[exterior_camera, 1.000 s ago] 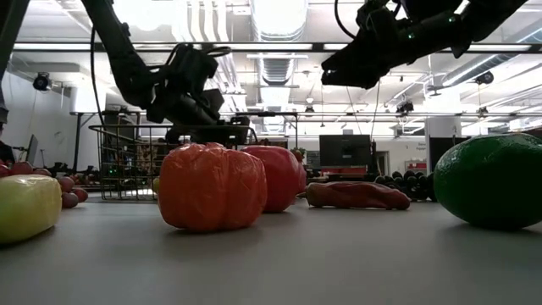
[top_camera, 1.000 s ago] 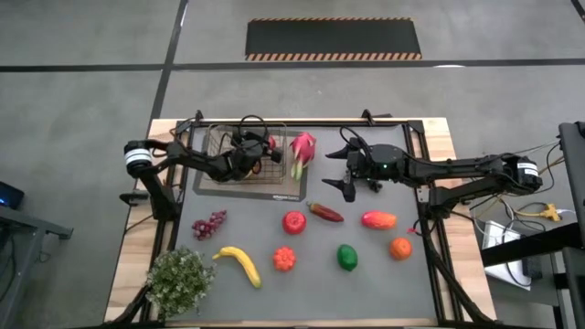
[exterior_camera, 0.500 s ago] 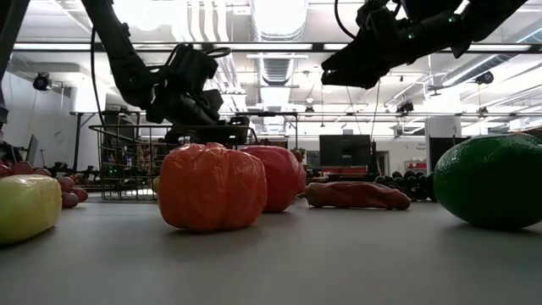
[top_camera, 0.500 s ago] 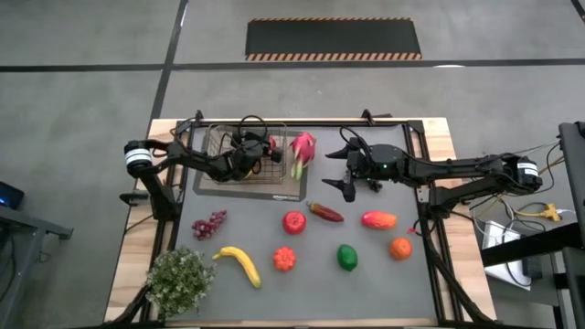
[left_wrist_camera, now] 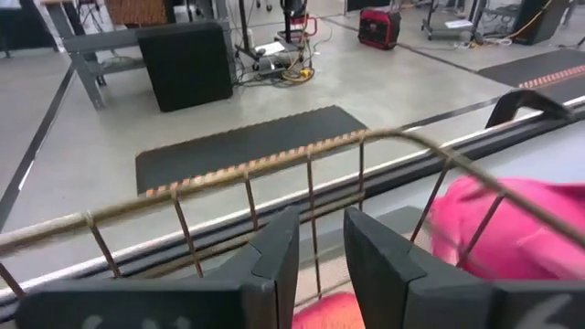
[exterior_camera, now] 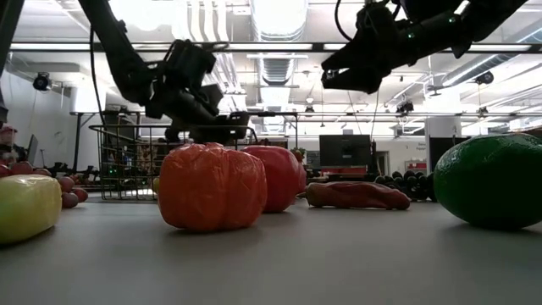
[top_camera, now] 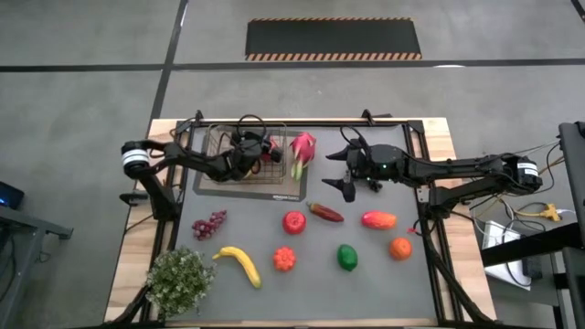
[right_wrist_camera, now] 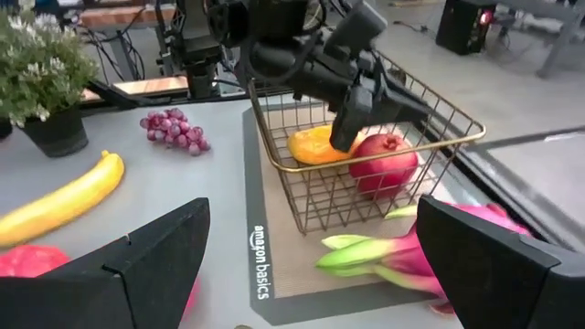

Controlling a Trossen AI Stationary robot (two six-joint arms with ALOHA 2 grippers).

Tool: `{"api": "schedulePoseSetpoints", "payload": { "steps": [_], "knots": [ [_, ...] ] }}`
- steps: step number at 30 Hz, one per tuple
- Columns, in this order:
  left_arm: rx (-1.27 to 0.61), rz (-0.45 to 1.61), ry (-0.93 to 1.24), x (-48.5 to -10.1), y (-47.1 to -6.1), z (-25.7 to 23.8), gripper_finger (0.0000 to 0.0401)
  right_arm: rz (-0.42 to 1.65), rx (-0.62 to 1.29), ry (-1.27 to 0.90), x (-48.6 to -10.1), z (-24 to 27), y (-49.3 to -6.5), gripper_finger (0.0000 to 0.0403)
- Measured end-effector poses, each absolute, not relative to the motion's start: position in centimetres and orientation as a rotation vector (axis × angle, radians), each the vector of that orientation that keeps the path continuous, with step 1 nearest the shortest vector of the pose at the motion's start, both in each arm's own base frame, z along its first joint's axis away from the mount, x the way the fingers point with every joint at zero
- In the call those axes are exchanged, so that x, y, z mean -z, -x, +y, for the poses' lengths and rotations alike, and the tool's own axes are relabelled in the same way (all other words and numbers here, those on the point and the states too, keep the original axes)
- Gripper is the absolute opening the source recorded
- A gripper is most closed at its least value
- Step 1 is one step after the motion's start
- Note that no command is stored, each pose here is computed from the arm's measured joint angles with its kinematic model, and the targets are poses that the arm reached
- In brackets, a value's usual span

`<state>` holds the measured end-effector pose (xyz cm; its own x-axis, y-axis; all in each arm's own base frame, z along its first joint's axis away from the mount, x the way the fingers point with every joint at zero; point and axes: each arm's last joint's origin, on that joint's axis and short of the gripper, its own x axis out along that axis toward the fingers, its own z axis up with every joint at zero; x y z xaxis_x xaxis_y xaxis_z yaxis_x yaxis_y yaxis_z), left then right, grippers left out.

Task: Build produce basket
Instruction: Put the red chili pepper into the wire basket

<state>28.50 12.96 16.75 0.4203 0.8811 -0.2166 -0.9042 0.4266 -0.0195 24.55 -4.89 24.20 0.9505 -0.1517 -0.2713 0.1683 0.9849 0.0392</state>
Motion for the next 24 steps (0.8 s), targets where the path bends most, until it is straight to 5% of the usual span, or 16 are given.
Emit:
{"api": "schedulePoseSetpoints", "payload": {
  "steps": [24],
  "knots": [
    [-1.006, 0.024, -0.059, -25.2, -26.0, 9.1, 0.0073, 0.357, 0.353, -0.407, -22.3, -4.0, -24.0, 0.0370]
  ]
}}
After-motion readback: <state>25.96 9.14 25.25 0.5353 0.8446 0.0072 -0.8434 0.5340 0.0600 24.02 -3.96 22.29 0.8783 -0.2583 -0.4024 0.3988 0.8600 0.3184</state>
